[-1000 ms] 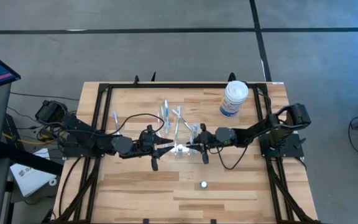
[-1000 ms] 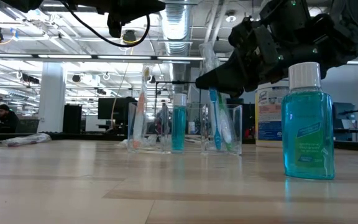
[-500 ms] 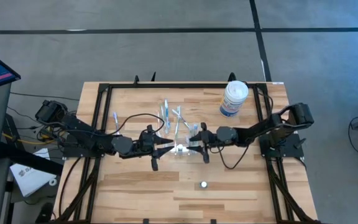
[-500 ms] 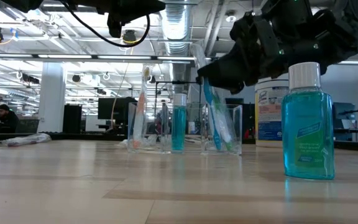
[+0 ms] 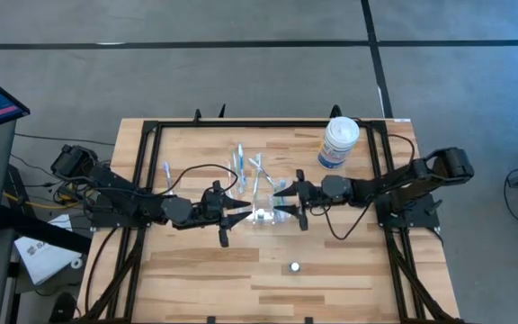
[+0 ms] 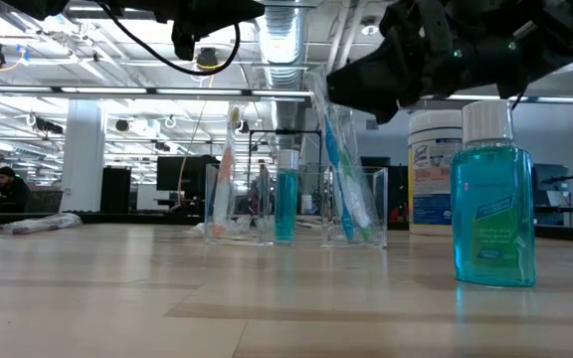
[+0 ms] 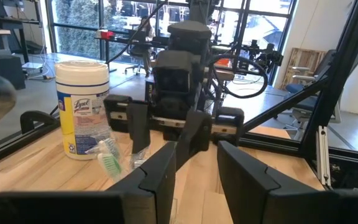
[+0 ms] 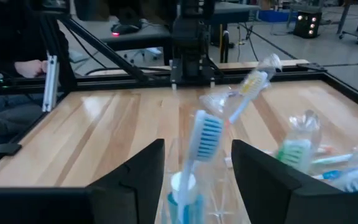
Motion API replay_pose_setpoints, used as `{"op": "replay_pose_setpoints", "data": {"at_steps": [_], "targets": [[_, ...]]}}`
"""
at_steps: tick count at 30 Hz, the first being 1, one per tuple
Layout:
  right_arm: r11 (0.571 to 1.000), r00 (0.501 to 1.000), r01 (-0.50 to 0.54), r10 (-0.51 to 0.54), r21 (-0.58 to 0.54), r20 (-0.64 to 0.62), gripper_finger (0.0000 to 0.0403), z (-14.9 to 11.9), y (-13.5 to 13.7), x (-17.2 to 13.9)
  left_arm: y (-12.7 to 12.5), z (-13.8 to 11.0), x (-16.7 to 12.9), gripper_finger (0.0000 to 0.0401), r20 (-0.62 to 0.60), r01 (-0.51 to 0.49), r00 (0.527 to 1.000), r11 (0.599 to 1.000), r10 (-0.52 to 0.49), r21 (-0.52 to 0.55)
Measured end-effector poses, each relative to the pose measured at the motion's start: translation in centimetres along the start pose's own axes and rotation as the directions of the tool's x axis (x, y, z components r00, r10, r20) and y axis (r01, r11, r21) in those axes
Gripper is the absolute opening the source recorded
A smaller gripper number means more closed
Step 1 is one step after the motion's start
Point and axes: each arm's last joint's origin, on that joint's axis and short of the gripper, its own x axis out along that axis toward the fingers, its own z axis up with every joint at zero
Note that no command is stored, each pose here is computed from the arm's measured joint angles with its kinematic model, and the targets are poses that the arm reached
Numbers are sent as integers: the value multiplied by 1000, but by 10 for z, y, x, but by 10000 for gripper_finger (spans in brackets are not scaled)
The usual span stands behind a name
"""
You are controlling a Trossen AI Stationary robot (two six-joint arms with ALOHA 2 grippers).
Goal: Pick & Place toothbrushing station
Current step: Put the left purple toothbrush into the transparent organizer
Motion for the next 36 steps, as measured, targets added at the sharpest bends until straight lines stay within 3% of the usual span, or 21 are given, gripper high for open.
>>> {"op": "replay_pose_setpoints", "data": {"at_steps": [13, 17, 25, 32, 36], "targets": [[1000, 998, -8, 9, -5, 70, 177, 25, 1, -18, 1, 0, 0, 114, 6, -41, 999, 999, 41, -8], [1000, 998, -8, 8, -4, 69, 177, 30, 1, -25, 2, 4, -3, 114, -3, -41, 999, 998, 41, -56], [1000, 998, -8, 8, -5, 57, 177, 39, 1, -39, 14, 7, -22, 101, -172, -100, 982, 983, 73, -156], [1000, 997, -7, 9, -28, 76, 177, 43, 1, -41, 23, 5, -35, 92, -282, -144, 954, 983, 106, -117], [1000, 998, -6, 8, -28, 68, 177, 42, 1, -42, 27, 4, -41, 90, -329, -181, 936, 972, 125, -147]]}}
